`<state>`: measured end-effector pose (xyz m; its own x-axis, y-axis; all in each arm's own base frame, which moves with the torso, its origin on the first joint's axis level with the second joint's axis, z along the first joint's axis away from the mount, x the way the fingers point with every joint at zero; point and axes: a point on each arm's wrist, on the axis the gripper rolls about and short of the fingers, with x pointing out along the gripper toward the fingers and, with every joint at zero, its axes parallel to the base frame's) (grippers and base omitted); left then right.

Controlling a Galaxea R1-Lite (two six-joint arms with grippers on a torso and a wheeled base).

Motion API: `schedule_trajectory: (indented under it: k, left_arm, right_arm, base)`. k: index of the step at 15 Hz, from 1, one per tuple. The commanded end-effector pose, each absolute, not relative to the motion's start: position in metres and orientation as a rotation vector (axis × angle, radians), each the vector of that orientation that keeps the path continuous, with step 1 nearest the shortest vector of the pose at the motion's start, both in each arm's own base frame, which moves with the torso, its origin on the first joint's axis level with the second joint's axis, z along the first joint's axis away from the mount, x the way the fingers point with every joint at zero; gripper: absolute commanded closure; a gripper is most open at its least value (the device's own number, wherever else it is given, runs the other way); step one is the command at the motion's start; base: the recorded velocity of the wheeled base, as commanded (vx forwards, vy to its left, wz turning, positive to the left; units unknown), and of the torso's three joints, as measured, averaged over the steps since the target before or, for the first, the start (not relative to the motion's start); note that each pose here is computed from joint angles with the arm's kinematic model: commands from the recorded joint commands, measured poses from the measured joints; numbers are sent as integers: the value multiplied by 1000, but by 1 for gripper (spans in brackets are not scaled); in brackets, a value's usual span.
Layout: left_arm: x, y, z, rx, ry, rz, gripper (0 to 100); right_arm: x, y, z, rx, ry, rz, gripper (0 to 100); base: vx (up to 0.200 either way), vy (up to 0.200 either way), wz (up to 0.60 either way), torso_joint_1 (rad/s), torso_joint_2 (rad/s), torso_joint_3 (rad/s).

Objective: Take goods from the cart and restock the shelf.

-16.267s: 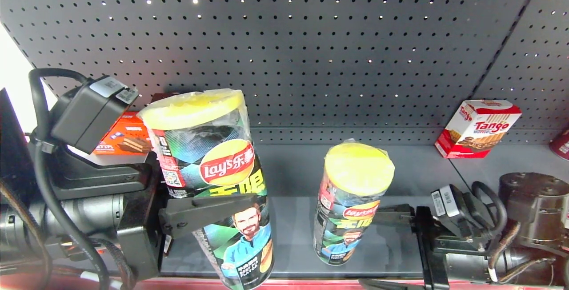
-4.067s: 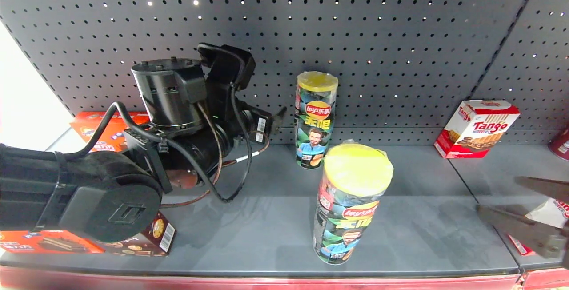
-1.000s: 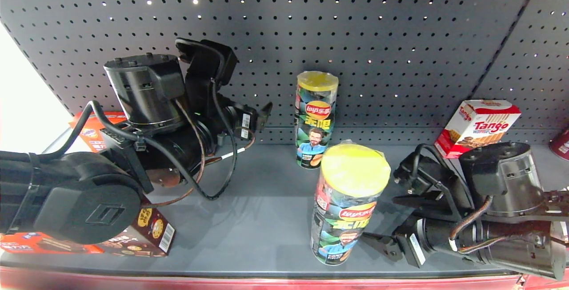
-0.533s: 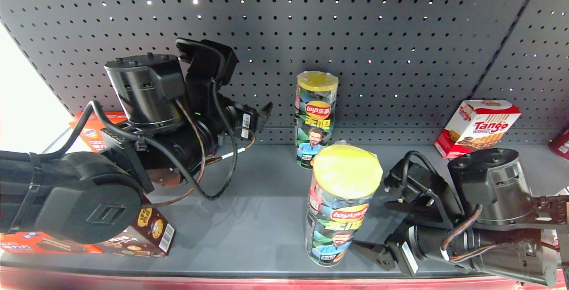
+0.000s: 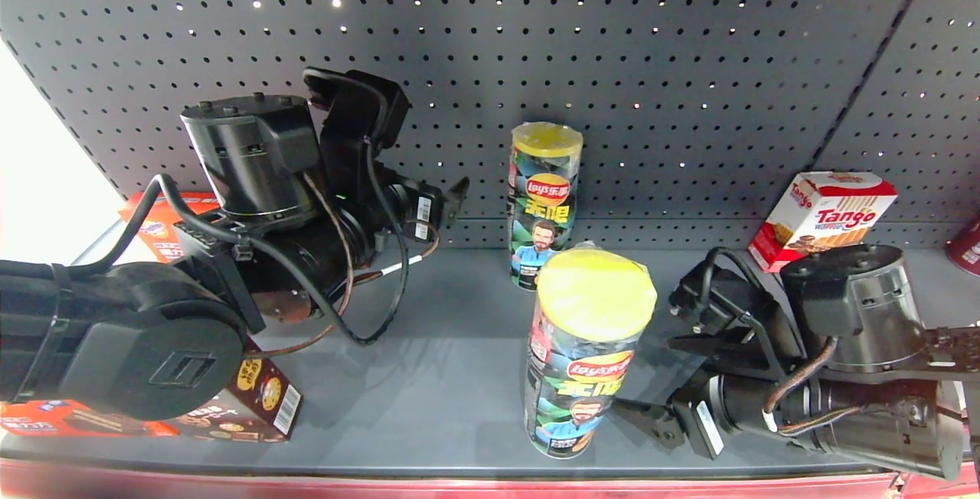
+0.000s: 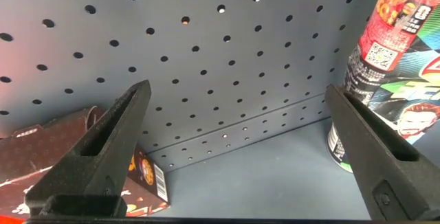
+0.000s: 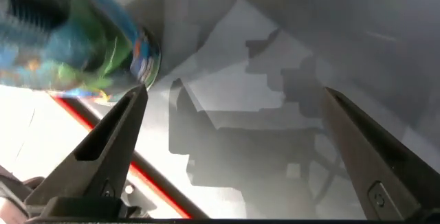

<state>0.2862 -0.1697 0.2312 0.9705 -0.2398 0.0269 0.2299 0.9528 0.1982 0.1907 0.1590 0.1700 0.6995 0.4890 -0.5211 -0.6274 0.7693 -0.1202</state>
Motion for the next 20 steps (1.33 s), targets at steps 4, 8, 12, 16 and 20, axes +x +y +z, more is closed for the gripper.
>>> schedule_trajectory:
  k: [4, 8, 12, 16, 20]
  left_arm:
    - [287, -166, 231, 196, -50, -226, 0]
    - [288, -166, 231, 196, -49, -227, 0]
    - [288, -166, 231, 196, -50, -226, 0]
    - [287, -166, 231, 196, -50, -226, 0]
    - [287, -166, 231, 196, -49, -227, 0]
  right_arm:
    - [189, 169, 166, -315, 498, 664, 0]
    - [188, 173, 166, -319, 496, 679, 0]
    - [187, 174, 165, -322, 497, 685, 0]
    - [184, 171, 166, -321, 496, 685, 0]
    - [183, 169, 169, -312, 484, 681, 0]
  base:
    - [0, 0, 0, 0, 0, 0]
    - [0, 0, 0, 0, 0, 0]
    - [0, 0, 0, 0, 0, 0]
    - [0, 0, 0, 0, 0, 0]
    - [0, 0, 0, 0, 0, 0]
